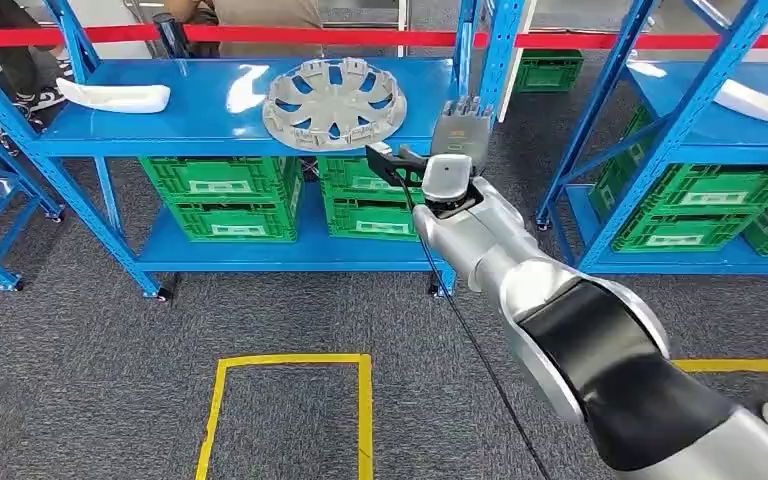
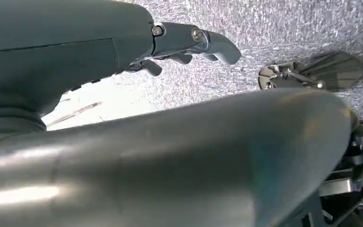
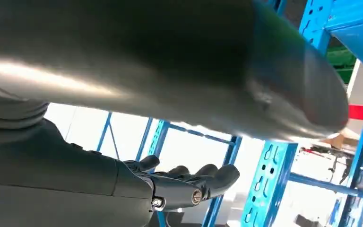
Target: Take the parts from the cabinet and place them on the table.
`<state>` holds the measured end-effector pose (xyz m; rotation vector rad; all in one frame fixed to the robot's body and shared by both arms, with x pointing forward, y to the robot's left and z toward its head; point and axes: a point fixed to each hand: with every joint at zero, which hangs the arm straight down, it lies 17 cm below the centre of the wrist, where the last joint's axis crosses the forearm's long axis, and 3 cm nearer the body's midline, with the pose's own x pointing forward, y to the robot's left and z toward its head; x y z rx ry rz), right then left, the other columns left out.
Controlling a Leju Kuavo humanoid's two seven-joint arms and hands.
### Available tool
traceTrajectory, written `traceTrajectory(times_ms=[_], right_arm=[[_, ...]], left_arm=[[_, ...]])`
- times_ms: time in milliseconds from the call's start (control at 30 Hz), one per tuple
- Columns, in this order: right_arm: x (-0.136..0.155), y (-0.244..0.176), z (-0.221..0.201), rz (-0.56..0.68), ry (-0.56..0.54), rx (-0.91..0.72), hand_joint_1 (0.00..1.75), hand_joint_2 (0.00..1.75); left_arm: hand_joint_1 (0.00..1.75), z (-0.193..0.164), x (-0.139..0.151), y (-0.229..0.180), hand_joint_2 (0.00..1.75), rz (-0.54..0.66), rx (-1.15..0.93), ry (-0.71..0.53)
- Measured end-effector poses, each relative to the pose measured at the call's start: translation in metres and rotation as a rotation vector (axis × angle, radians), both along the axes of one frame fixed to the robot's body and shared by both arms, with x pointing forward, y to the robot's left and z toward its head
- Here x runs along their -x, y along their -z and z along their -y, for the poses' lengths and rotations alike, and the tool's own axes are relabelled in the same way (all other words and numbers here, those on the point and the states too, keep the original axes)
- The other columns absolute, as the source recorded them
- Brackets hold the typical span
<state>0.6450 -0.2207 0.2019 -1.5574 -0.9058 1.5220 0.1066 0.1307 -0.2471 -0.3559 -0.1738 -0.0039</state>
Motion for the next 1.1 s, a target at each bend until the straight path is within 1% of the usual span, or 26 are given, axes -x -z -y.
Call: traceTrajectory(times_ms=[233,533,833,1100], right_arm=[[0.001,0.002,0.000,-0.011,0.005,0.004,0.00,0.00],[0.001,0.003,0.000,-0.014,0.000,0.028,0.00,0.00],[0.004,0.001,-0.027,0.029,-0.077,0.088,0.00,0.00],[0.009,0.004,-0.050,0.024,-0.121,0.127,0.00,0.00]], left_arm=[[0.00,0.017,0.001,-0.004,0.00,-0.007,0.025,-0.002],[0.00,0.022,0.001,-0.006,0.00,-0.004,0.036,-0.012],[0.00,0.026,0.001,-0.007,0.00,-0.003,0.044,-0.021],[0.00,0.026,0.001,-0.007,0.00,0.001,0.046,-0.038]])
